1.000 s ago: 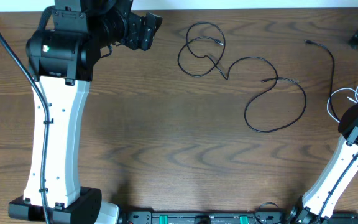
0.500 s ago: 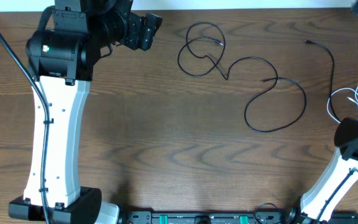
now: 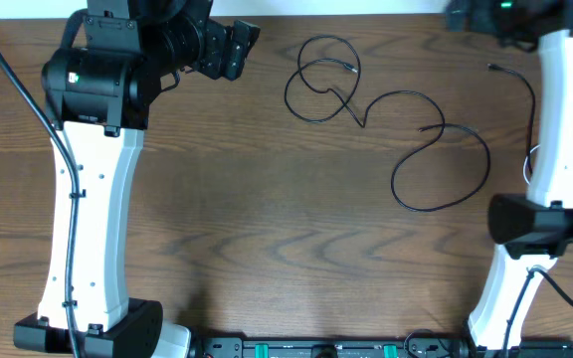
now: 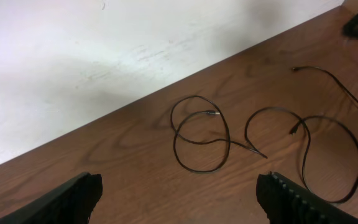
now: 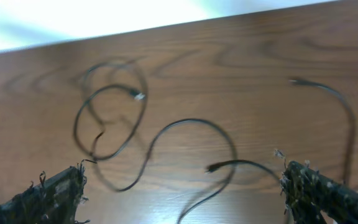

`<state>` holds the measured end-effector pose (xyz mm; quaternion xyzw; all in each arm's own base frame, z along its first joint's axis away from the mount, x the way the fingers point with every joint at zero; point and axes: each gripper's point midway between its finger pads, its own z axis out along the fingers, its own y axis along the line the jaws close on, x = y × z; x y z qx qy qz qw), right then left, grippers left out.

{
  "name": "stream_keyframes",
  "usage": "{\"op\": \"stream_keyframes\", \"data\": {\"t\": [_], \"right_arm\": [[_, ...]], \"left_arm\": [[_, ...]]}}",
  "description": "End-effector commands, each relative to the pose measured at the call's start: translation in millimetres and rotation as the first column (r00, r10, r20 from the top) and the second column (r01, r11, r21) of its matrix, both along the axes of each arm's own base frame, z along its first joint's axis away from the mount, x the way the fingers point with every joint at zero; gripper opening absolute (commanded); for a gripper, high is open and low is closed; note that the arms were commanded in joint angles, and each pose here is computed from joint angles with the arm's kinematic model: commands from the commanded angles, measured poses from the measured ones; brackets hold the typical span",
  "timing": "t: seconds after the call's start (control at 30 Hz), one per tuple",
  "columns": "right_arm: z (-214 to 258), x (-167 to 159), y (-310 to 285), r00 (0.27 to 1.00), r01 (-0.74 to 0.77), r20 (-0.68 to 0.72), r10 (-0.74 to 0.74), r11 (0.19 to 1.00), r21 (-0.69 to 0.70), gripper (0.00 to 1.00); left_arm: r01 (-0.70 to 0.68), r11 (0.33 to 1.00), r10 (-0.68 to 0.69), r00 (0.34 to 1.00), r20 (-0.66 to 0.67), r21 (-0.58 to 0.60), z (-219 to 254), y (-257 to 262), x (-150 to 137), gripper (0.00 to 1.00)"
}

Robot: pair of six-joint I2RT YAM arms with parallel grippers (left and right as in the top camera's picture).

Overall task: Untangle cables
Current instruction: 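Move the right gripper back to the black cable loops at center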

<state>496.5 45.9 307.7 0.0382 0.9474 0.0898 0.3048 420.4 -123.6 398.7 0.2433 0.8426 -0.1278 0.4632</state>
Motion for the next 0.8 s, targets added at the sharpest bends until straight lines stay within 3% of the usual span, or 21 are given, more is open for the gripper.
{"op": "stream_keyframes", "data": {"t": [0.0, 0.33, 0.77], "right_arm": [[-22, 1, 36, 0.996, -0.083, -0.045, 0.081, 0.996, -0.045, 0.99], [-110, 9, 104, 0.956, -0.216, -0.219, 0.195, 0.973, -0.080, 0.99], [-212, 9, 127, 0.887, -0.247, -0.411, 0.212, 0.968, -0.033, 0.99]], "left_arm": [[0.007, 1.000, -0.007, 1.000, 0.013, 0.020, 1, 0, -2, 0.84], [0.009, 1.000, -0.009, 1.000, 0.018, 0.022, 2, 0, -2, 0.84], [0.009, 1.000, -0.009, 1.000, 0.022, 0.021, 3, 0, -1, 0.84]]}}
